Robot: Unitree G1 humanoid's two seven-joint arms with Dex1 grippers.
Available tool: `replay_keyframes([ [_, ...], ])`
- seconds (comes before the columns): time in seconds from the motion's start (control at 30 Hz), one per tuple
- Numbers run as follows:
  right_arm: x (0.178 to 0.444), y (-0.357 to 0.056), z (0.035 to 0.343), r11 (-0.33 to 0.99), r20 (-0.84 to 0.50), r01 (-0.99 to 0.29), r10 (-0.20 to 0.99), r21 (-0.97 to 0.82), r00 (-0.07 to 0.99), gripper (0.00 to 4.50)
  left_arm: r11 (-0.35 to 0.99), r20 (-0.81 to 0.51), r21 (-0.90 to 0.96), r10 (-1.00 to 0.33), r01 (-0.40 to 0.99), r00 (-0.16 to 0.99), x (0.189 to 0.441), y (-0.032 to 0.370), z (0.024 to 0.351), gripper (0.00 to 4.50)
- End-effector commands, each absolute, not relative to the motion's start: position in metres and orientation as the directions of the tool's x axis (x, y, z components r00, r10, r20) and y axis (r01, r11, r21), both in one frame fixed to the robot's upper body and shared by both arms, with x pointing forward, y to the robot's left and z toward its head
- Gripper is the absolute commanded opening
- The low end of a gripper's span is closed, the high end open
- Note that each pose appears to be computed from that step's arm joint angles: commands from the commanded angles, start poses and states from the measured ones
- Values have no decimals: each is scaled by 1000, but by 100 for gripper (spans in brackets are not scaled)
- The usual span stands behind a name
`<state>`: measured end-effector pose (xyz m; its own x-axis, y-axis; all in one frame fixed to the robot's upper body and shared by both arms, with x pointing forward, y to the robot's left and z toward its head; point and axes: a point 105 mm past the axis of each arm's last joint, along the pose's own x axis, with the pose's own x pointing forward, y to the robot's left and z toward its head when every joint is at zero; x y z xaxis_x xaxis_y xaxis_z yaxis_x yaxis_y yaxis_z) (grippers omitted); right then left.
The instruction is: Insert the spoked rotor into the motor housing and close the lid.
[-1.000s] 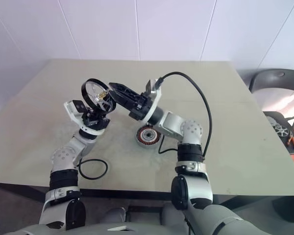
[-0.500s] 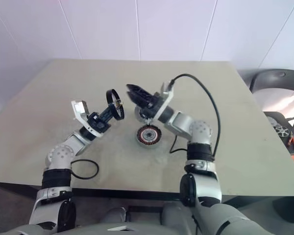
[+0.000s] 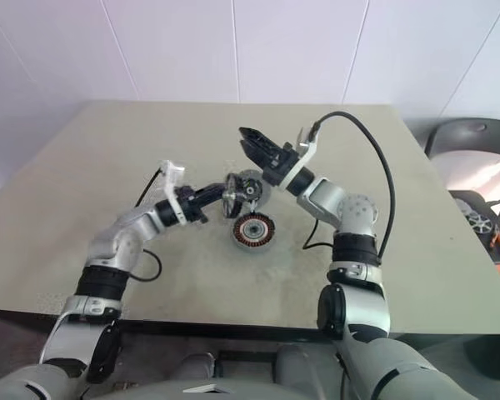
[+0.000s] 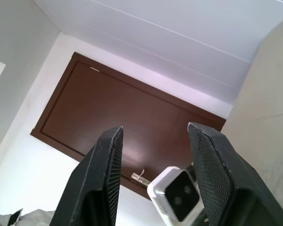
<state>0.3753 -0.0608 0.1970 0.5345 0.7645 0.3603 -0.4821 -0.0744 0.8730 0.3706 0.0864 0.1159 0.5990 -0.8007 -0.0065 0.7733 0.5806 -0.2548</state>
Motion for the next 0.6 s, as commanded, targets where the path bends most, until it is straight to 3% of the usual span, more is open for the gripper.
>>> replay_keyframes([
  [0.03, 374, -60, 218, -87, 414, -549, 755, 832, 508, 229, 601, -20, -90, -799, 794, 602, 380, 75, 132, 21],
  [0.3, 374, -61, 222, -88, 425, -559, 749, 824, 508, 229, 531, -137, 30, -837, 847, 530, 379, 63, 131, 21],
  [0.43, 376, -67, 227, -78, 430, -569, 740, 819, 517, 229, 411, -238, 34, -882, 911, 407, 367, 59, 125, 21],
  [0.6, 384, -77, 231, -41, 431, -573, 703, 819, 566, 229, 374, -338, 146, -851, 916, 401, 374, 64, 117, 21],
])
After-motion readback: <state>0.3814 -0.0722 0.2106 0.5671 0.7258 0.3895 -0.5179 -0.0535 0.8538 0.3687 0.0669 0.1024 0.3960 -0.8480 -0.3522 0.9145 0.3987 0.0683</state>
